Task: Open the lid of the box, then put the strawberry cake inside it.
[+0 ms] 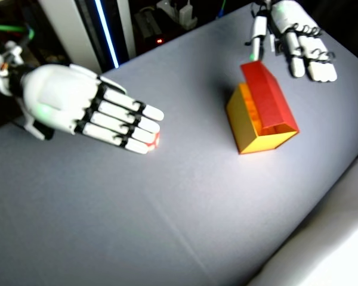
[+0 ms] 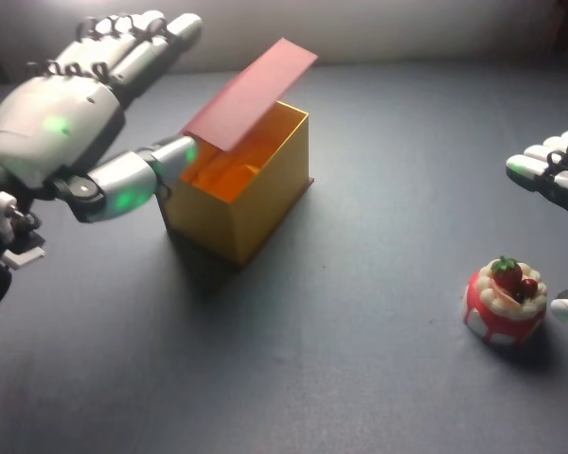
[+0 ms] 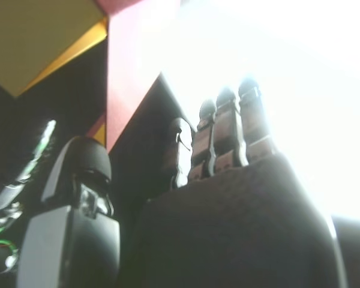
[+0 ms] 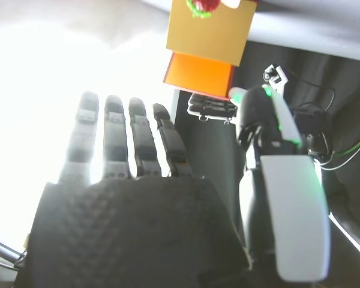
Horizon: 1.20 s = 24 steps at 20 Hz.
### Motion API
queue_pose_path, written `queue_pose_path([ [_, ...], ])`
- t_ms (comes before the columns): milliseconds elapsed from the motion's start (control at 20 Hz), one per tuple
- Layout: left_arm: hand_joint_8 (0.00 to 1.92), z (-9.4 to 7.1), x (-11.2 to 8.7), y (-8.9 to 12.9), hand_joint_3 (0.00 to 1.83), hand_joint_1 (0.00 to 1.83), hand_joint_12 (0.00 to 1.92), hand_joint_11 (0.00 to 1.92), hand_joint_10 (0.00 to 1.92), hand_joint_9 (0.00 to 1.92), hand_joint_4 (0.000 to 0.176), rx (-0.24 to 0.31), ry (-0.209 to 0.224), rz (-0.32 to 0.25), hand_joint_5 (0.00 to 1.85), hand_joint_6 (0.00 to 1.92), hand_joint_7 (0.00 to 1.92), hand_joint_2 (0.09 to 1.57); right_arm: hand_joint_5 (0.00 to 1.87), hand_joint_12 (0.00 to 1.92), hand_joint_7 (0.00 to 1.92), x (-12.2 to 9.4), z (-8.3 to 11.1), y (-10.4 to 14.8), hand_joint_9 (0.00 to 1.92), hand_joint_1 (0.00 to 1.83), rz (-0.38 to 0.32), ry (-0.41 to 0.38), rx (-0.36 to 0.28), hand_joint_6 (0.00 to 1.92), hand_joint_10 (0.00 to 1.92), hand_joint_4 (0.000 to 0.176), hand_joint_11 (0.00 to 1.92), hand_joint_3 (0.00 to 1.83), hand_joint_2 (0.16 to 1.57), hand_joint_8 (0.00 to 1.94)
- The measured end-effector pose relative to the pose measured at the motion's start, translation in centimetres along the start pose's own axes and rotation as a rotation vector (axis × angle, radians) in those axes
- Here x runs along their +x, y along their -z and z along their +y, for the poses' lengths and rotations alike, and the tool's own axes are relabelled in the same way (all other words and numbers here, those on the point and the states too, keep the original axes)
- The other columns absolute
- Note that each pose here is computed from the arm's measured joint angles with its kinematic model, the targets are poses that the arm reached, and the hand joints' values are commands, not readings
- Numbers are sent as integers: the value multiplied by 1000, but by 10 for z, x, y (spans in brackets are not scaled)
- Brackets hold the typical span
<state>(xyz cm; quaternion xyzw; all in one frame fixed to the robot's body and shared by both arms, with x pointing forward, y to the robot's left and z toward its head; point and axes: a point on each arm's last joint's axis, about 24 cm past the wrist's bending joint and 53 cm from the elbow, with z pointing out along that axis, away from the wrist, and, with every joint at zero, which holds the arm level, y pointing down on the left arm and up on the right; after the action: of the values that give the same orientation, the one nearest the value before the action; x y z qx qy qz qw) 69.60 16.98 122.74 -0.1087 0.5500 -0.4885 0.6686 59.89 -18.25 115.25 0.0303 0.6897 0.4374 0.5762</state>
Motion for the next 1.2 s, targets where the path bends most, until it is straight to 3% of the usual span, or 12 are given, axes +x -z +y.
queue_pose_path([
  [150,0,17,-19,-1,13,174,0,0,0,0,123,-48,34,-67,0,0,0,1465,0,0,0,0,-1,0,0,512,-1,-3,4,0,0,0,0,3,1245,0],
  [200,0,22,-24,-1,11,144,0,0,0,0,121,-61,45,-84,0,0,0,1469,0,0,0,0,-1,0,0,493,-2,-4,5,0,0,0,0,4,1249,0],
  [300,0,36,-35,1,2,168,0,0,0,0,161,-95,81,-129,0,0,0,1459,0,0,0,0,-1,0,0,474,-4,-5,5,0,0,0,0,8,1258,0],
  [350,0,43,-39,2,6,150,0,0,0,0,147,-116,93,-144,0,0,0,1472,0,0,0,0,-1,0,0,473,-3,-6,4,0,0,0,0,7,1257,0],
  [600,0,74,-62,4,0,307,0,0,0,0,134,-208,103,-194,0,0,0,1472,0,0,0,3,-5,1,0,433,6,-11,14,0,0,0,0,5,1257,0],
  [700,0,81,-62,5,0,345,0,0,0,0,158,-232,94,-170,0,0,0,1453,0,0,0,5,-5,1,0,449,5,-16,10,0,0,0,0,3,1256,0],
  [800,0,82,-62,5,0,334,0,0,0,0,151,-236,80,-151,0,0,0,1442,0,0,0,6,-4,1,0,513,9,-17,9,0,0,0,0,0,1251,0],
  [850,0,75,-61,5,0,398,0,0,0,0,162,-218,56,-125,0,0,0,1438,0,0,0,6,-5,1,0,533,7,-20,10,0,0,0,0,0,1252,0],
  [950,0,61,-57,6,0,515,0,0,0,0,137,-179,15,-84,0,0,0,1436,0,0,0,6,-4,1,0,581,10,-27,6,0,0,0,0,0,1222,0],
  [1000,0,50,-50,10,0,601,0,0,0,0,157,-145,-13,-48,0,0,0,1422,0,0,0,7,-2,1,0,601,14,-29,0,0,0,0,0,0,1212,0],
  [1150,0,28,-25,20,0,824,0,0,0,0,108,-77,-82,81,0,0,0,1378,0,0,0,9,-3,0,0,595,30,-38,-5,0,0,0,0,0,1192,0],
  [1200,0,19,-16,23,0,833,0,0,0,0,124,-49,-112,131,0,0,0,1379,0,0,0,9,-5,0,0,589,33,-40,1,0,0,0,0,0,1183,0],
])
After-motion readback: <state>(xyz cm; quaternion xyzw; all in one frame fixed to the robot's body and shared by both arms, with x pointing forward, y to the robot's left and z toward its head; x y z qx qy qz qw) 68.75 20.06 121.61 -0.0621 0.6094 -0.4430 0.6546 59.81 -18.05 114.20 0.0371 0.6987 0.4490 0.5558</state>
